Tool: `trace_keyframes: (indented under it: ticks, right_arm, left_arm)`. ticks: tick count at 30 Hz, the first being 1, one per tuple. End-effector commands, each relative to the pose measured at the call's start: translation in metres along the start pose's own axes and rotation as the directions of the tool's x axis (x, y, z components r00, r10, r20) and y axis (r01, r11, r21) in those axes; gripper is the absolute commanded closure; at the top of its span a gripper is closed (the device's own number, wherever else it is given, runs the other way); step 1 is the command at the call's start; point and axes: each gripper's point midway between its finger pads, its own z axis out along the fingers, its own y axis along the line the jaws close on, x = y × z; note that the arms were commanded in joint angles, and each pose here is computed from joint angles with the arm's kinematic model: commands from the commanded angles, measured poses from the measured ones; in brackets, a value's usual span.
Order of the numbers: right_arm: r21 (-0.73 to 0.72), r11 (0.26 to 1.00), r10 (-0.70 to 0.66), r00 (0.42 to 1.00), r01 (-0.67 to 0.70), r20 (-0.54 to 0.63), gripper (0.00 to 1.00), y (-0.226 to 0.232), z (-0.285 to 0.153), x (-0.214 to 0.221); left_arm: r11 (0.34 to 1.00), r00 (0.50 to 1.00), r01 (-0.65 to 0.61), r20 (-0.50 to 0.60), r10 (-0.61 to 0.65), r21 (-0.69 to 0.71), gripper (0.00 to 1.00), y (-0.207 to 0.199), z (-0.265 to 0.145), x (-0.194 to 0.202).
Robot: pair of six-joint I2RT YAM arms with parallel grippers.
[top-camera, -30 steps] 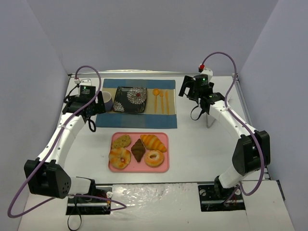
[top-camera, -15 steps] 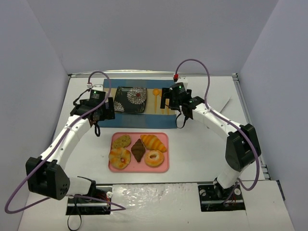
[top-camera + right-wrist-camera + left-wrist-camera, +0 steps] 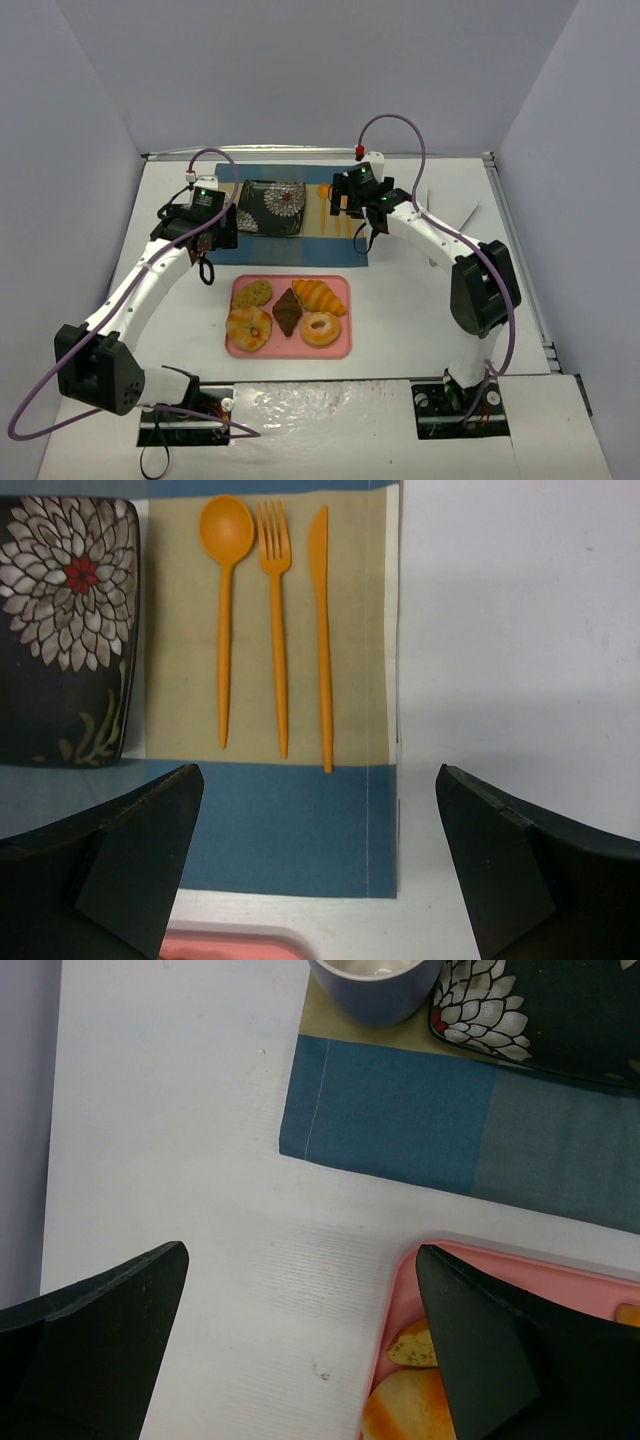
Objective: Place the bread
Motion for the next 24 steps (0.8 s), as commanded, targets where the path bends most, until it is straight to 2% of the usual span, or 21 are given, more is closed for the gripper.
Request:
trace_keyframes:
  ticks: [1, 24]
  right_arm:
    - [0.000, 0.999, 0.041, 0.994, -0.042, 0.104, 0.00, 0.007, -0.002, -0.045]
    - [-0.052, 0.998, 0.036, 0.993, -0.030, 0.112, 0.00, 0.028, 0.026, -0.077]
  left_arm:
    - [0.999, 0.996, 0.015, 0.086, -0.011, -0.046, 0.03, 0.012, -0.008, -0.031]
    - [0.992, 0.987, 0.089, 0.140, -0.077, -0.085, 0.03, 0.033, -0.013, -0.067]
